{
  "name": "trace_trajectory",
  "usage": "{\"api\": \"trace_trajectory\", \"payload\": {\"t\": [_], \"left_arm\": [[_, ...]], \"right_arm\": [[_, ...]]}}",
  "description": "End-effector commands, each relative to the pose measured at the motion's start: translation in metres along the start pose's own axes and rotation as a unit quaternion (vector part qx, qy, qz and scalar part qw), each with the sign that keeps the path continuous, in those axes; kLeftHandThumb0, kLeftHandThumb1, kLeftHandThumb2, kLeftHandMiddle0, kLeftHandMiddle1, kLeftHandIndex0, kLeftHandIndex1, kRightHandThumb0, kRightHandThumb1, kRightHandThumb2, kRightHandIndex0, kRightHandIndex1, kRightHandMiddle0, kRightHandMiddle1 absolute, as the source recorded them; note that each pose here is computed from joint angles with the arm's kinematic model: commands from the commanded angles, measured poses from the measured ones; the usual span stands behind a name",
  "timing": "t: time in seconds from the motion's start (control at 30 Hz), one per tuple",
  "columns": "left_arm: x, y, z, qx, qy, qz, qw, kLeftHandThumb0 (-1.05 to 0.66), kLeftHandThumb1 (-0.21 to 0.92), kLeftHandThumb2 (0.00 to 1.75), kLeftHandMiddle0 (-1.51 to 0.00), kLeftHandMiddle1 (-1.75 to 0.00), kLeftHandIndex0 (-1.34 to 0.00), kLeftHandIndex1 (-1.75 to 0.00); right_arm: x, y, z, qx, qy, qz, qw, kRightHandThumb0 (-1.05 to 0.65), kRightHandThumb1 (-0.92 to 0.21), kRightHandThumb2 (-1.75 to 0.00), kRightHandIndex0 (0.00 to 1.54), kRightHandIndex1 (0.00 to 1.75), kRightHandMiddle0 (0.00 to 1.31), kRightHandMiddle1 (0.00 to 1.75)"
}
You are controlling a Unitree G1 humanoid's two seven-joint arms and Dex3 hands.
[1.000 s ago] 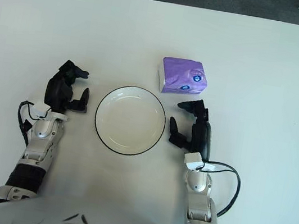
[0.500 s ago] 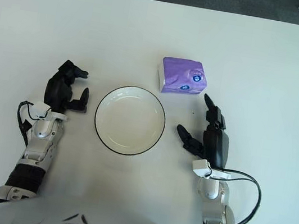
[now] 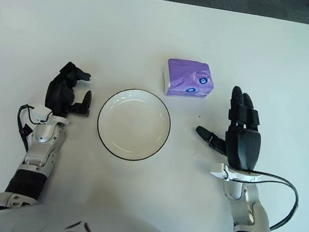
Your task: Put the tissue paper into the plate.
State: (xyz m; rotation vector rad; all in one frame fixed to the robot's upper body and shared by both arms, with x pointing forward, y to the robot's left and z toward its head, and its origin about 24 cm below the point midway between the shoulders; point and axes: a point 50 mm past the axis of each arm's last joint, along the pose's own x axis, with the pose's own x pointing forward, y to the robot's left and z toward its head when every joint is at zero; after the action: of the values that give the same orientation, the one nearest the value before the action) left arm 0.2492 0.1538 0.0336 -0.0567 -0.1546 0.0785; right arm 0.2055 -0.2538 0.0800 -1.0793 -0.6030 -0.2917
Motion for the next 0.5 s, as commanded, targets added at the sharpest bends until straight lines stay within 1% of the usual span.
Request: {"api": "trace_trajectory", "payload": {"t": [0.0,0.1,0.17,0.33,0.4,0.47], "left_arm": [[-0.025,0.003,-0.038,0.005,0.098,0.008,0.995,-0.01,0.04,1.57,-0.87,-1.53,-0.63,-1.75],[-0.025,0.003,-0.038,0.004,0.098,0.008,0.995,-0.01,0.04,1.56,-0.87,-1.53,-0.62,-1.75],[-0.024,0.003,-0.038,0.004,0.098,0.008,0.995,-0.01,0.04,1.56,-0.87,-1.53,-0.62,-1.75],[-0.024,0.002,-0.038,0.005,0.102,0.009,0.995,-0.01,0.04,1.57,-0.87,-1.53,-0.62,-1.75],[-0.023,0.002,-0.039,0.003,0.103,0.010,0.995,-0.01,0.04,1.57,-0.87,-1.53,-0.62,-1.75],[-0.023,0.001,-0.039,0.002,0.104,0.010,0.995,-0.01,0.04,1.57,-0.87,-1.54,-0.62,-1.75]], "right_arm": [[0.011,-0.022,0.003,-0.034,-0.037,-0.009,0.999,-1.05,-0.78,-0.45,0.00,0.00,0.00,0.00],[0.014,-0.032,0.008,-0.054,-0.053,0.000,0.997,-1.05,-0.78,-0.44,0.00,0.00,0.00,0.00],[0.013,-0.032,0.008,-0.062,-0.056,0.006,0.997,-1.05,-0.78,-0.43,0.00,0.00,0.00,0.00],[0.025,-0.041,0.016,-0.066,-0.083,0.013,0.994,-1.05,-0.79,-0.43,0.00,0.00,0.00,0.00],[0.049,-0.050,0.019,-0.060,-0.103,0.031,0.992,-1.05,-0.77,-0.42,0.00,0.00,0.00,0.00],[0.066,-0.056,0.022,-0.053,-0.117,0.042,0.991,-1.05,-0.76,-0.42,0.00,0.00,0.00,0.00]]}}
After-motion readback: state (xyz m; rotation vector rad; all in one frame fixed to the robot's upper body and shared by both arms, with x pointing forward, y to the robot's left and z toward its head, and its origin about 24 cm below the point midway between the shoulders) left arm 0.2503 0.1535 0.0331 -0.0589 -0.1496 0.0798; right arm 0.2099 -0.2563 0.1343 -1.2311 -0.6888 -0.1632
